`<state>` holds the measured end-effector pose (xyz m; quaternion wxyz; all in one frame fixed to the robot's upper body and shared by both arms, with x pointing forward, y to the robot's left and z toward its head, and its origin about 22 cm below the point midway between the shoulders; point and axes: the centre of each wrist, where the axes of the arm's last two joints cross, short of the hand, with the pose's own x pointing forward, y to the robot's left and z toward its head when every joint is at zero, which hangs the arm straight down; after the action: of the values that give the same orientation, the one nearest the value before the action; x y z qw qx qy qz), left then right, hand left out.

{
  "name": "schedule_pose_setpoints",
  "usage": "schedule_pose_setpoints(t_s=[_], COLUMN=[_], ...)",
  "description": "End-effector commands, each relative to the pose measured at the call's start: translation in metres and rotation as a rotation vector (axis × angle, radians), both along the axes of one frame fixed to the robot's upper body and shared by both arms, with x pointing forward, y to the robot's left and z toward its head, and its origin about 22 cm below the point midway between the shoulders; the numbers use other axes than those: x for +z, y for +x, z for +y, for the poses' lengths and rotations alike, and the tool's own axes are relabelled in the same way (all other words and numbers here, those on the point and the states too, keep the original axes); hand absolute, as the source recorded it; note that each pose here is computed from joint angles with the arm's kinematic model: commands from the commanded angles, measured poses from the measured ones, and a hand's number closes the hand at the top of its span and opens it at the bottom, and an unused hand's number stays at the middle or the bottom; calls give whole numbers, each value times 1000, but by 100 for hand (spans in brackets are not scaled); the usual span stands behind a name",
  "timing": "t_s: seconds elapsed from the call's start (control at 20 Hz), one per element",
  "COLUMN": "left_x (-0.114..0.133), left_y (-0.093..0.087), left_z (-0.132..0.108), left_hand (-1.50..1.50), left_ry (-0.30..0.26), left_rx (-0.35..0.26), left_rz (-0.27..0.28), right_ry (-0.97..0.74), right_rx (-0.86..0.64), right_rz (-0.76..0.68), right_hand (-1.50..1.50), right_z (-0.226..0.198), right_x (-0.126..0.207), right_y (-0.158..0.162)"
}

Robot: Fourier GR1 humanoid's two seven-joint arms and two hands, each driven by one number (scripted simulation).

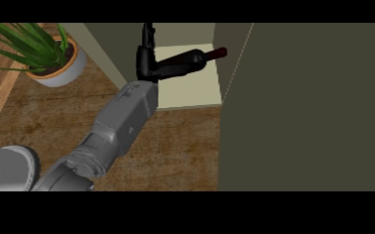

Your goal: Pick up the wine, place it into the cabinet and close the cabinet

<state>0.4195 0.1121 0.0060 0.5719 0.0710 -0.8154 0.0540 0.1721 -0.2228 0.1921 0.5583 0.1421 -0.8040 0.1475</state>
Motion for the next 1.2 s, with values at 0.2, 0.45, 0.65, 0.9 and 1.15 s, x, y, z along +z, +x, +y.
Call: schedule_pose_setpoints(t_s=[0.2,0.45,0.65,0.9,1.15], left_x=[-28,-28,-36,-36,-31], left_y=[-15,-16,-23,-32,-58], left_z=[15,14,15,4,-25], left_hand=[-150,-150,-150,-150,-150], left_ry=[-111,-142,-169,-175,-185], left_rx=[-6,-20,-14,-40,-82], left_rz=[49,34,37,38,61], right_ry=[18,21,30,29,19], right_rx=[24,3,20,-1,-10], right_rz=[-9,-7,-6,0,-14], right_hand=[-150,-150,-150,-150,-150], right_z=[-4,4,6,10,4], right_x=[1,11,19,0,16], right_y=[-18,-20,-5,-9,-13])
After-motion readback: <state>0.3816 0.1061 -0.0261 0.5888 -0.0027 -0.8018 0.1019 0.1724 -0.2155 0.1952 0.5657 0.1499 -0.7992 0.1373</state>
